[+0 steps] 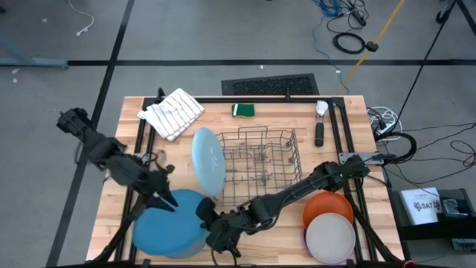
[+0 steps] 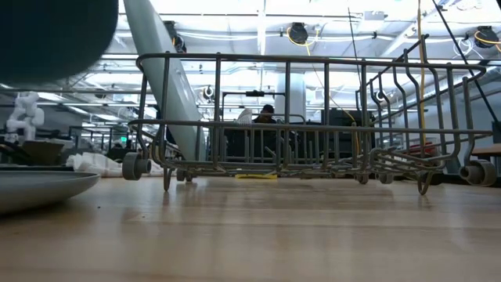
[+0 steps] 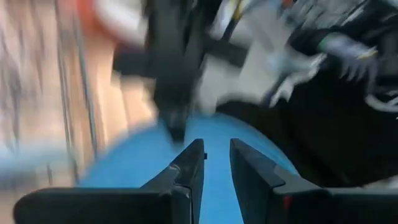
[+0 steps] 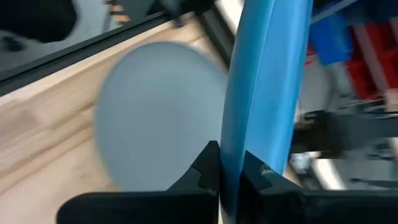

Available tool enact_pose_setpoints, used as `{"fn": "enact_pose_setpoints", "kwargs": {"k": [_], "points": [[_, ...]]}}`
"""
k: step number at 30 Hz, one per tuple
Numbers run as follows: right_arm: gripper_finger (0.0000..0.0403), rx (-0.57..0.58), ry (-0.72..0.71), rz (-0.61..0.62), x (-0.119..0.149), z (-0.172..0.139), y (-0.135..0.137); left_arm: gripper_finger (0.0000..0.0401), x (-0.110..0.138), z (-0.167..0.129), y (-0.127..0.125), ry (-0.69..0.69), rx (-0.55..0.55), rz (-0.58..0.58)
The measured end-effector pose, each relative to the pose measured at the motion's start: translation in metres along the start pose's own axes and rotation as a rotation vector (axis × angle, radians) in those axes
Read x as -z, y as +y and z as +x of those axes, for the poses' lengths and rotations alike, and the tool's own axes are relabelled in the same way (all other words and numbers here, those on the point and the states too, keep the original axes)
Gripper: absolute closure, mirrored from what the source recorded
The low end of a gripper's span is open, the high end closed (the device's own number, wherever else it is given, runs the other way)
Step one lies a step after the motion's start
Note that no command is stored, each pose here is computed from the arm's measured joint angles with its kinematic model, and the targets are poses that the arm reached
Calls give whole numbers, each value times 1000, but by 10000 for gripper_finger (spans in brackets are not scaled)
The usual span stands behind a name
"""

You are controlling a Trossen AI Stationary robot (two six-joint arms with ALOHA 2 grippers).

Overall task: Sort dishes
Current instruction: Put the blue plate into the dish rack

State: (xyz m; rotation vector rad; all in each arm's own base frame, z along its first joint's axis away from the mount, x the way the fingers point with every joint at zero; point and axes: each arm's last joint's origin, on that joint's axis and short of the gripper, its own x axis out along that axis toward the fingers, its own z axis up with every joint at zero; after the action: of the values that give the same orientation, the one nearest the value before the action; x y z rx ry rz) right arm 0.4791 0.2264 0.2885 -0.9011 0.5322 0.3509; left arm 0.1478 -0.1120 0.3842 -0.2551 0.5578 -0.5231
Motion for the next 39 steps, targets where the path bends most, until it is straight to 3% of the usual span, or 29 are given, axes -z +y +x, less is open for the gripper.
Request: {"fn": "enact_pose_setpoints", "kwargs": {"k": [5, 8, 13, 16, 21, 27, 32, 39], "points": [[398, 94, -20, -31, -10, -34, -22, 324, -39, -34, -16, -321, -41, 272], [398, 156, -42, -25, -17, -65, -38, 324, -58, -54, -20, -465, -159, 390], [398, 226, -54, -14, -22, -121, -60, 324, -78, -86, -26, -597, -264, 574], [398, 242, -52, 10, -19, -156, -72, 324, -85, -100, -28, -634, -305, 626], [398, 225, -50, 114, -5, -218, -89, 324, -85, -102, -28, -617, -327, 614], [398, 116, -67, 252, 18, -272, -97, 324, -76, -78, -20, -433, -356, 549], [398, 5, -98, 319, 26, -288, -96, 311, -79, -58, -20, -379, -301, 562], [398, -54, -18, 369, 33, -288, -90, 222, -81, -45, -18, -352, -259, 540]]}}
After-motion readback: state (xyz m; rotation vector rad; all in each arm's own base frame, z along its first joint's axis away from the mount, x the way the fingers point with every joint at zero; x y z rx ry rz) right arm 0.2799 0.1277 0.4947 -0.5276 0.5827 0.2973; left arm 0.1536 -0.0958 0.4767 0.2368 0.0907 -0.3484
